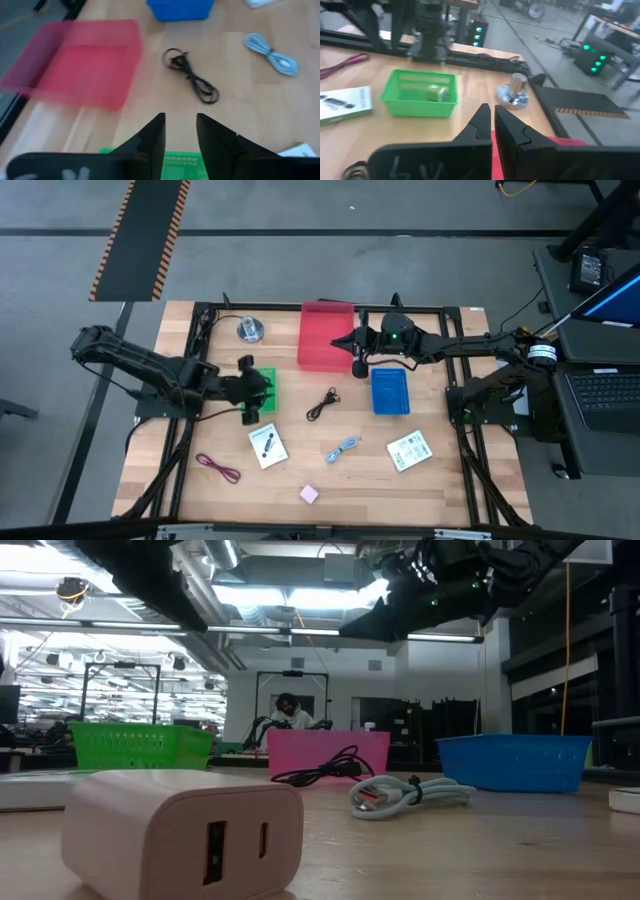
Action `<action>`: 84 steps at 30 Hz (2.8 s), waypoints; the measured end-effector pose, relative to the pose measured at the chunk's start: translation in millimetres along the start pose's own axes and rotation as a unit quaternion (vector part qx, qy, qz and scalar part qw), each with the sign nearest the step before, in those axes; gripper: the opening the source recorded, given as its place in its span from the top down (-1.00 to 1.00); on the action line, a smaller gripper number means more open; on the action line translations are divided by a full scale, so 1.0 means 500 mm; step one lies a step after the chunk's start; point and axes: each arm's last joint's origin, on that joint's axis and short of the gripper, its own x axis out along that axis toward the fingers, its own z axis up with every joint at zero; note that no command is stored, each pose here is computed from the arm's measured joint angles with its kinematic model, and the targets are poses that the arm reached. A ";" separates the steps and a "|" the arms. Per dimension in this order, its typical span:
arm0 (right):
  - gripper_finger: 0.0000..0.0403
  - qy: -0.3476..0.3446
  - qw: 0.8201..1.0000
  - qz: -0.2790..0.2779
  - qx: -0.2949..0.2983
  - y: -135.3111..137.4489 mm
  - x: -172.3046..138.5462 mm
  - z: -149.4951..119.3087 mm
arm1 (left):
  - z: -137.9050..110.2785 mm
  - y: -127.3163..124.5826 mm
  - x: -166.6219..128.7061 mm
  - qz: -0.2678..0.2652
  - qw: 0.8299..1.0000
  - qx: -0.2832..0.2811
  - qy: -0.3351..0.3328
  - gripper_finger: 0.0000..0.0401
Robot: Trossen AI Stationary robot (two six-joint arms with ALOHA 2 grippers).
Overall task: Pick and place items into bin
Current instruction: Put the black charger cable into the blue basket
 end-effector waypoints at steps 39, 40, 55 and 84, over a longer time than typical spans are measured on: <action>0.98 0.097 0.992 0.077 0.019 0.161 -0.081 0.025 | 0.001 -0.040 0.119 -0.073 0.997 0.014 -0.023 0.99; 0.98 0.090 0.993 0.076 0.017 0.165 -0.087 0.022 | 0.005 -0.040 0.129 -0.069 0.997 0.007 -0.017 1.00; 0.98 0.014 0.999 0.032 0.018 0.159 -0.193 0.017 | 0.079 -0.042 0.247 -0.032 0.997 -0.043 0.046 0.73; 0.98 0.022 0.999 0.033 0.031 0.161 -0.209 -0.004 | 0.012 -0.080 0.389 -0.015 0.984 -0.106 0.143 0.06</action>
